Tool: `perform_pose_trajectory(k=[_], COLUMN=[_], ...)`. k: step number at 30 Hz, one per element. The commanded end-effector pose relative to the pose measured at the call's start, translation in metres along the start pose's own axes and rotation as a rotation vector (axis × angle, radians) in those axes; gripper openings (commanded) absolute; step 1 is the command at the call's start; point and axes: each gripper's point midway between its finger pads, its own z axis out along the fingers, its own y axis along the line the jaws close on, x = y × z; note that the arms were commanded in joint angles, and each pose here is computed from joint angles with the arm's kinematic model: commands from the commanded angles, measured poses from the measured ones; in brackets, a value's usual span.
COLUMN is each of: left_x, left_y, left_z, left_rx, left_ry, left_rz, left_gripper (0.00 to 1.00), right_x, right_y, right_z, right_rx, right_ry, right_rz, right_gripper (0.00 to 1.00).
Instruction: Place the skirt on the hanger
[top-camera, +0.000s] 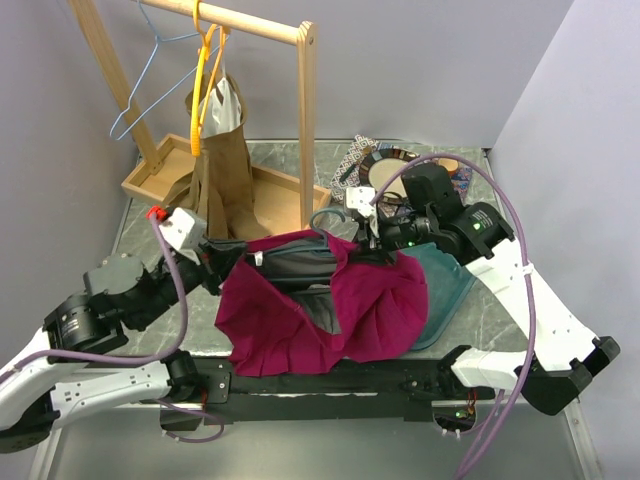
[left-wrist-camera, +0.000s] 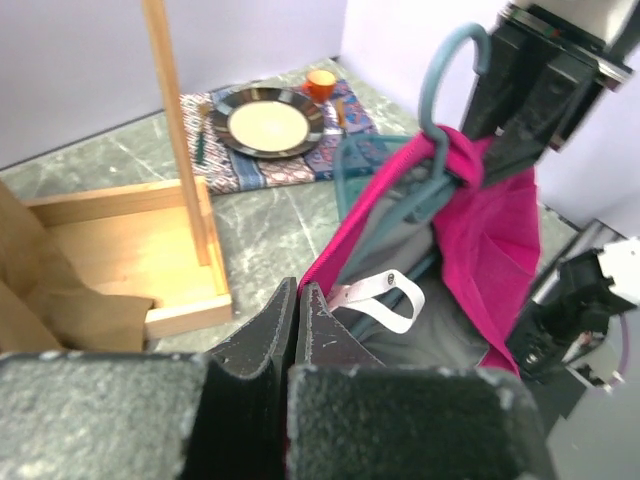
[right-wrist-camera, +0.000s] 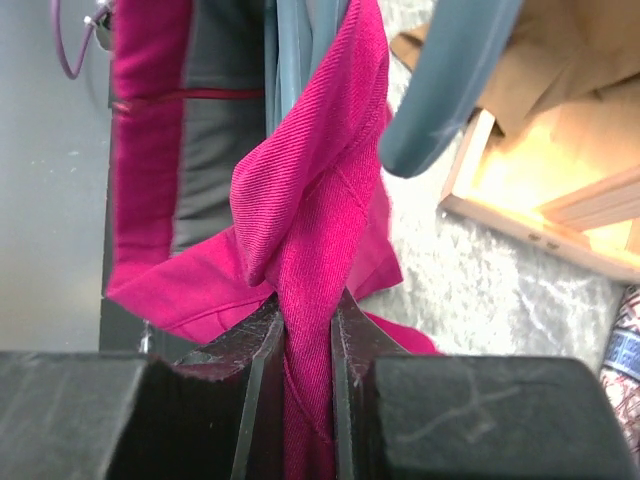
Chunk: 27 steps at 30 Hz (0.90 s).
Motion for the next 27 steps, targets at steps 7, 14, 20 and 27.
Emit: perform_pose_trajectory(k=[7,14,20,27], left_x=[0.003,-0.005,-0.018,0.033], left_y=[-0.059,-0.095,-0.048,-0.057], left_z=[-0.007,-0.044,-0.048,-0.026], left_rx=[0.334,0.612,0.399,0.47], left_ry=[0.051,0.101,0.091,0.276], left_rz=[0.012,0.117,0.272,0.368], left_gripper=[0.09,0.78,0.99,0.99], right_x=[-0.015,-0.021,-0.02,-0.016], right_y=[-0.014,-0.011,0.019,0.037], right_z=[-0.017,-0.022,-0.029,-0.027], right_rx=[0.089,0.083,-0.042,-0.133], right_ry=[-0.029,-0.038,-0.053,-0.069], right_rz=[-0.047,-0.075,-0.189,-0.248], right_gripper=[0.0,0.0,0.0,0.0])
